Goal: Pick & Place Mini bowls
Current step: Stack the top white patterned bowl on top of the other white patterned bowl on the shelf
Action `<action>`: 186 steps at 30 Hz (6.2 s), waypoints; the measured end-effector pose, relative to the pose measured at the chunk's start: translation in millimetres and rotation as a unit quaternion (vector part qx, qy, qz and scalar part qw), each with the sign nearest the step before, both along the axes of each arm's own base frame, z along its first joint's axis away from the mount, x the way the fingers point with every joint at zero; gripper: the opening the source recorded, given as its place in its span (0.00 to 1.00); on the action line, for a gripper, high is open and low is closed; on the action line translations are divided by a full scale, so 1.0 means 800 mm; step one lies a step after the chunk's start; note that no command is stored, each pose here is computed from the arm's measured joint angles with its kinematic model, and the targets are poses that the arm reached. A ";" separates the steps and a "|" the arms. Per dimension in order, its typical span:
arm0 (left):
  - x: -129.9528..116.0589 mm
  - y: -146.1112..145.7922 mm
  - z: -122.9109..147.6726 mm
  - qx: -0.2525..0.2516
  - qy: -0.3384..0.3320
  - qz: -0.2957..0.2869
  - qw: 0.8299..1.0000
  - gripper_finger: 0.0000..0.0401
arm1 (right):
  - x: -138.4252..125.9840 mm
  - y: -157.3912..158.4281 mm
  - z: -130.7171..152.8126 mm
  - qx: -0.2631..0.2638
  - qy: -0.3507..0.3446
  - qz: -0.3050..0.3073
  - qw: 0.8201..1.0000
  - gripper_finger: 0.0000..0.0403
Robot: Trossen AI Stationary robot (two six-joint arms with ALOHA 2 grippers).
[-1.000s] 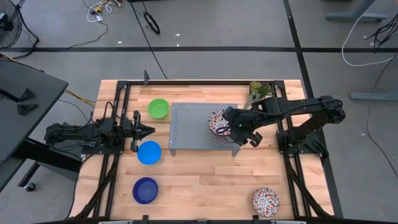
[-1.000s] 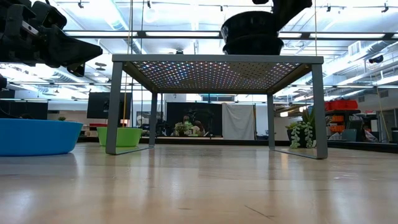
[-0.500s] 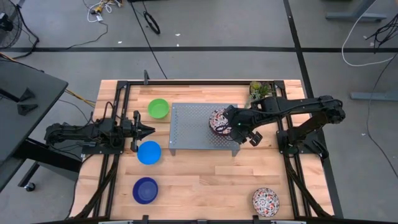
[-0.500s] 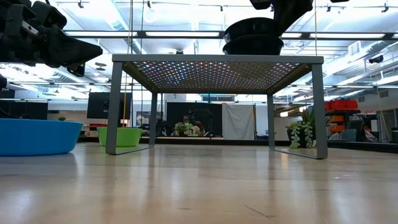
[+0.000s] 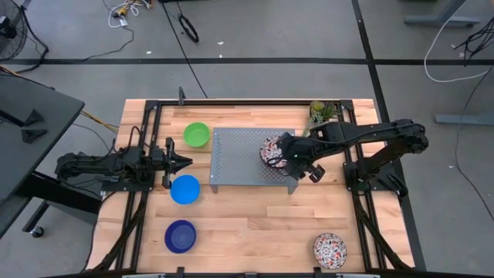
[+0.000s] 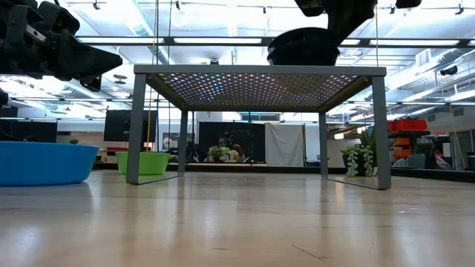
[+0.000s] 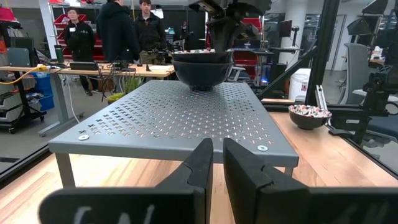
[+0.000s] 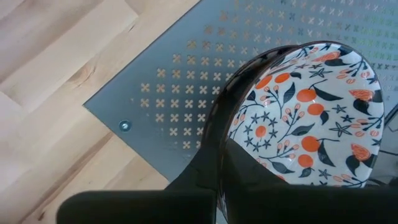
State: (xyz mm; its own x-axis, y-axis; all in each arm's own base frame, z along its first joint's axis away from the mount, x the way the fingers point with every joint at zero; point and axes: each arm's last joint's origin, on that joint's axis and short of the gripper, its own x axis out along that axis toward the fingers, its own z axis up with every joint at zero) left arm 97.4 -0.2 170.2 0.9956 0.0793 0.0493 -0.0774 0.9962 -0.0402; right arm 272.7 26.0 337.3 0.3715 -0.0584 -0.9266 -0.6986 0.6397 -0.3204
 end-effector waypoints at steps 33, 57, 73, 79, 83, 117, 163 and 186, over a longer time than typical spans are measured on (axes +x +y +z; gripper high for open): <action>0.000 0.000 0.000 0.000 0.000 0.000 1.000 0.11 | -0.008 -0.001 0.018 0.008 -0.053 -0.004 0.999 0.26; 0.000 0.000 0.000 0.000 0.000 0.000 1.000 0.11 | -0.012 0.023 0.055 0.225 -0.207 -0.334 0.892 0.06; 0.000 0.000 0.000 0.000 0.000 0.000 1.000 0.11 | -0.029 0.054 -0.002 0.233 -0.350 -0.468 0.777 0.00; 0.000 0.000 0.000 0.000 0.000 0.000 1.000 0.11 | -0.036 0.060 -0.020 0.222 -0.399 -0.491 0.742 0.00; 0.000 0.000 0.000 0.000 0.000 0.000 1.000 0.11 | -0.042 0.064 -0.029 0.226 -0.414 -0.501 0.726 0.00; 0.000 0.000 0.000 0.000 0.000 0.000 1.000 0.11 | -0.048 0.072 -0.060 0.245 -0.384 -0.495 0.740 0.00; 0.000 0.000 0.000 0.000 0.000 0.000 1.000 0.11 | -0.045 0.076 -0.058 0.257 -0.372 -0.458 0.765 0.00; 0.000 0.000 0.000 0.000 0.000 0.000 1.000 0.11 | -0.038 0.075 -0.048 0.257 -0.401 -0.422 0.772 0.00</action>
State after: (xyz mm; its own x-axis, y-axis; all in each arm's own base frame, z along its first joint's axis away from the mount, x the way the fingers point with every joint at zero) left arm 97.4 -0.2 170.2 0.9957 0.0789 0.0495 -0.0769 0.9962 -0.0402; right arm 242.5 85.9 299.1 0.8680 -0.2939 -0.4003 0.3265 0.9451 0.0141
